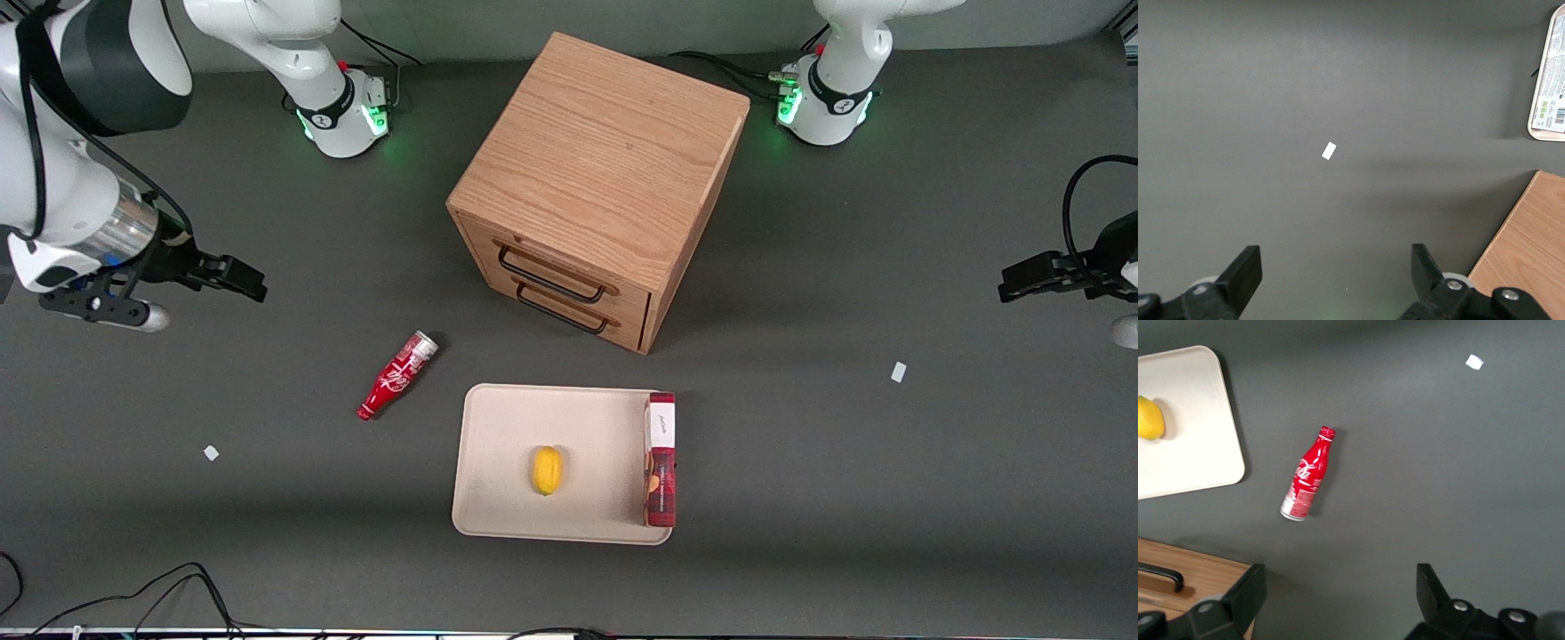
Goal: Place coke bottle on tray
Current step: 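Move the open right gripper over the lying red Coca-Cola bottle, then lower the right gripper and close it around the bottle's body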
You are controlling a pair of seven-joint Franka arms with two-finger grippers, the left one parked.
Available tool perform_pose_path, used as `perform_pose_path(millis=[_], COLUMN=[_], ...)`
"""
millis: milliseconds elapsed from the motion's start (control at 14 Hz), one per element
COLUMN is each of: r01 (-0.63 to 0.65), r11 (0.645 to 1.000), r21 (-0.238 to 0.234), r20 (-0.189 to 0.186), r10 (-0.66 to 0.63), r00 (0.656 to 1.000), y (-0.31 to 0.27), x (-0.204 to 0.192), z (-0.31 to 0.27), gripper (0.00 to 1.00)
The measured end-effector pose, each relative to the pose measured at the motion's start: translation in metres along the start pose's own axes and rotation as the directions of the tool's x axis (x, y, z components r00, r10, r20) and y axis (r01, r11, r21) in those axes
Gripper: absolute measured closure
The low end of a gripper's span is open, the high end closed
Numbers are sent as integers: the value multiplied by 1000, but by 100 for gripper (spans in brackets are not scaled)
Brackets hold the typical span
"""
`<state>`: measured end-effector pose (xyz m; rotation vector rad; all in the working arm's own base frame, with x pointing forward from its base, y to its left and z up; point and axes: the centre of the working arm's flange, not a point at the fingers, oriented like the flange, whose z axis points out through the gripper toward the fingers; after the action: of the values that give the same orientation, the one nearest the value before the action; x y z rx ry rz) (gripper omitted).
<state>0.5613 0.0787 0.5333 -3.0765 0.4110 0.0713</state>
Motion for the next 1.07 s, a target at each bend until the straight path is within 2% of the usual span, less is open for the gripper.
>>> perform_pose_path(millis=[357,571,929,1071], r01=[-121,-209,-292,-319], r11=[993,978,956,947], r21=[16,15,43,31], r20=[-2,19,27,24], r10=[121,208,291,319], r00=[993,978,956,948], y=[-35,-54,-77,-90], x=[1,2,2,-7], z=[51,100,189,223], gripper=[0,0,0,0])
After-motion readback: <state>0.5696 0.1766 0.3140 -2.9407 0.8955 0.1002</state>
